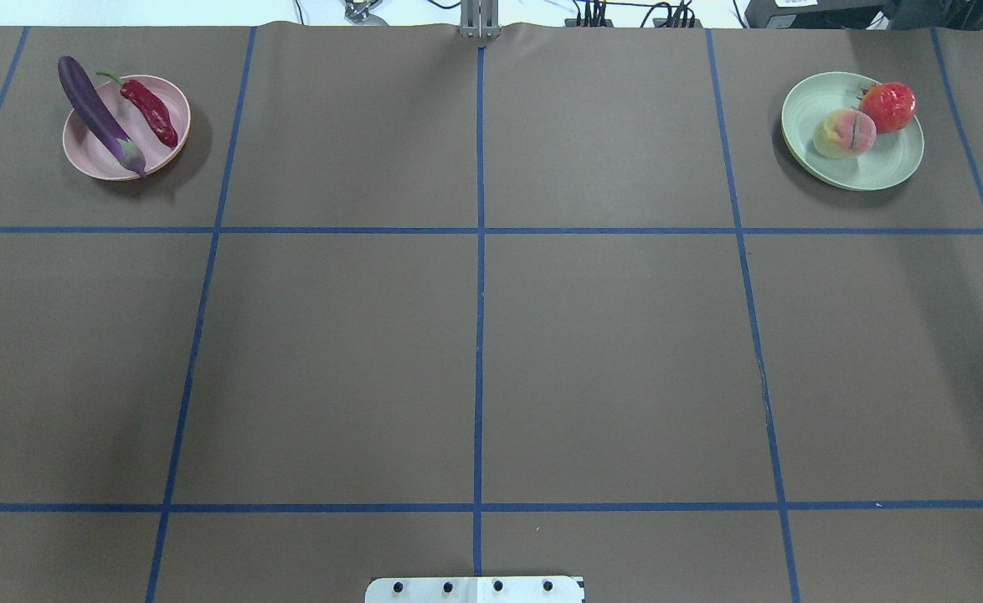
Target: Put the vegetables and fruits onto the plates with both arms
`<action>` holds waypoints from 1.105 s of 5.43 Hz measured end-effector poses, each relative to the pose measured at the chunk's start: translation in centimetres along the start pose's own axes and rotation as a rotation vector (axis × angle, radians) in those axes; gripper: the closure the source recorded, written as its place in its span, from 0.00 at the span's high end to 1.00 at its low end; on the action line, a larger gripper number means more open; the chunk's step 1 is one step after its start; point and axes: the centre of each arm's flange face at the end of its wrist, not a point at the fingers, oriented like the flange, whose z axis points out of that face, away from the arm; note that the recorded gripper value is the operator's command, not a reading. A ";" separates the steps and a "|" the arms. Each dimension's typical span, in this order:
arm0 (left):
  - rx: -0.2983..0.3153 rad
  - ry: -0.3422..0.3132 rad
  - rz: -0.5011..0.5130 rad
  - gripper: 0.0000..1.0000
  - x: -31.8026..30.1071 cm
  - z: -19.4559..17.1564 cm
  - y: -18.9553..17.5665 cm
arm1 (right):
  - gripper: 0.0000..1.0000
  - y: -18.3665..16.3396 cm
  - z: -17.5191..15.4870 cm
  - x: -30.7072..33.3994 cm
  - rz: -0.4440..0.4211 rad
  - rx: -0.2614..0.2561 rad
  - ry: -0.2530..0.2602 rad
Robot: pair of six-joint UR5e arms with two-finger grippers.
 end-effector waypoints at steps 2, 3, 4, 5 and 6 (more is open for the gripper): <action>0.003 0.001 0.005 1.00 0.1 -0.1 0.0 | 1.00 -0.1 -0.1 -0.1 -0.004 0.003 -0.001; 0.007 0.001 0.008 1.00 0.3 -0.3 0.0 | 1.00 -0.1 -0.2 -0.2 -0.005 0.004 -0.001; 0.011 0.001 0.012 1.00 0.4 -0.4 -0.1 | 1.00 -0.1 -0.2 -0.3 -0.006 0.005 -0.004; 0.014 0.001 0.015 1.00 0.6 -0.6 -0.1 | 1.00 -0.1 -0.2 -0.3 -0.007 0.005 -0.009; 0.017 0.001 0.018 1.00 0.7 -0.7 -0.1 | 1.00 -0.2 -0.2 -0.4 -0.009 0.006 -0.014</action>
